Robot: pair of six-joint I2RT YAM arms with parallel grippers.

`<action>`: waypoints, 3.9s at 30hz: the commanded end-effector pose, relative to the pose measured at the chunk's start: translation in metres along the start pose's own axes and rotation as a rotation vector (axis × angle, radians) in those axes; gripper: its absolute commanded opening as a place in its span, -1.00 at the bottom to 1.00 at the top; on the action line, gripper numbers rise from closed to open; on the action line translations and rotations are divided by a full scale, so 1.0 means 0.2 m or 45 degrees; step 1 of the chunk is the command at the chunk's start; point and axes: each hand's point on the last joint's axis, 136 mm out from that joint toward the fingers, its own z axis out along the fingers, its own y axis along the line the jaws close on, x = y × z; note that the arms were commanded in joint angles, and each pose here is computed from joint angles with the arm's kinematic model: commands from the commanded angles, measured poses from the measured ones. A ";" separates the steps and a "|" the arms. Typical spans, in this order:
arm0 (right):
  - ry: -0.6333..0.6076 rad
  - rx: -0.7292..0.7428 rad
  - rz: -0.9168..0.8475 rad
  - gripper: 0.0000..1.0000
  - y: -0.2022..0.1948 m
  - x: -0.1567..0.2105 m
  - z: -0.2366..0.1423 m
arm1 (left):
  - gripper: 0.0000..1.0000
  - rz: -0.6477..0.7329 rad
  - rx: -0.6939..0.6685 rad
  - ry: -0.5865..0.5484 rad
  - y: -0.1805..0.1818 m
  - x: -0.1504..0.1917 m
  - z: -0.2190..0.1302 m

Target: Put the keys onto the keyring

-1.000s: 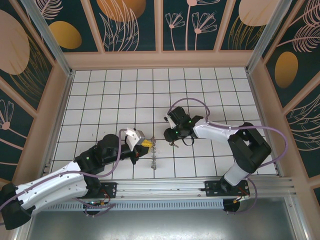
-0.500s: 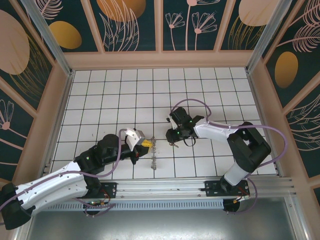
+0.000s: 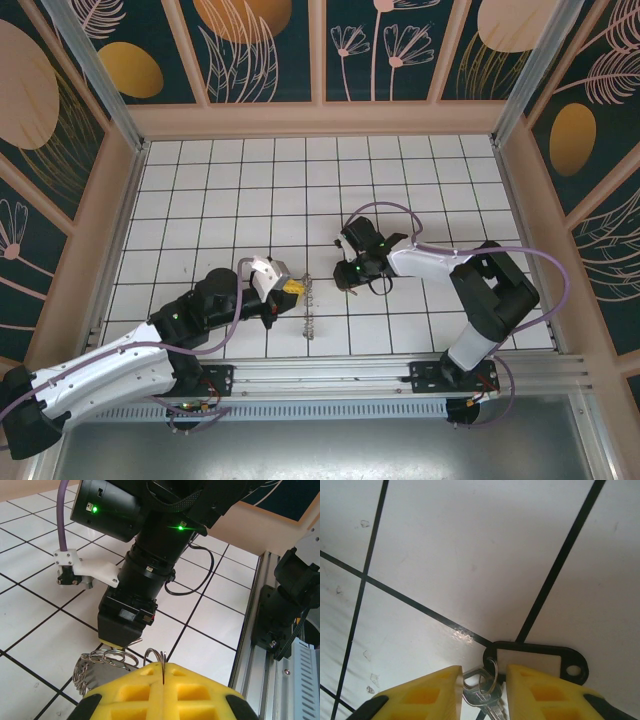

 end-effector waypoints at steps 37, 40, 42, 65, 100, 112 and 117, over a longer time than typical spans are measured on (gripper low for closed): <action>-0.067 -0.010 -0.026 -0.96 -0.02 0.01 -0.04 | -1.00 0.035 -0.007 -0.071 -0.01 -0.11 -0.02; -0.174 -0.073 -0.066 -1.00 0.04 -0.02 -0.12 | -1.00 0.043 -0.018 -0.060 -0.01 -0.11 -0.02; -0.272 -0.118 -0.112 -1.00 0.08 -0.05 -0.20 | -1.00 0.048 -0.021 -0.049 -0.01 -0.12 -0.02; -1.112 -0.738 -0.985 -1.00 0.83 0.19 -1.07 | -1.00 0.370 0.174 -0.203 -0.19 -0.33 -0.11; -1.268 -0.739 -1.124 -1.00 0.92 0.21 -1.18 | -1.00 0.422 0.380 -0.247 -0.34 -0.33 -0.18; -1.314 -0.753 -1.114 -1.00 0.94 0.20 -1.21 | -1.00 0.422 0.378 -0.239 -0.33 -0.32 -0.17; -1.287 -0.786 -1.123 -1.00 0.95 0.21 -1.20 | -1.00 0.422 0.375 -0.243 -0.33 -0.32 -0.17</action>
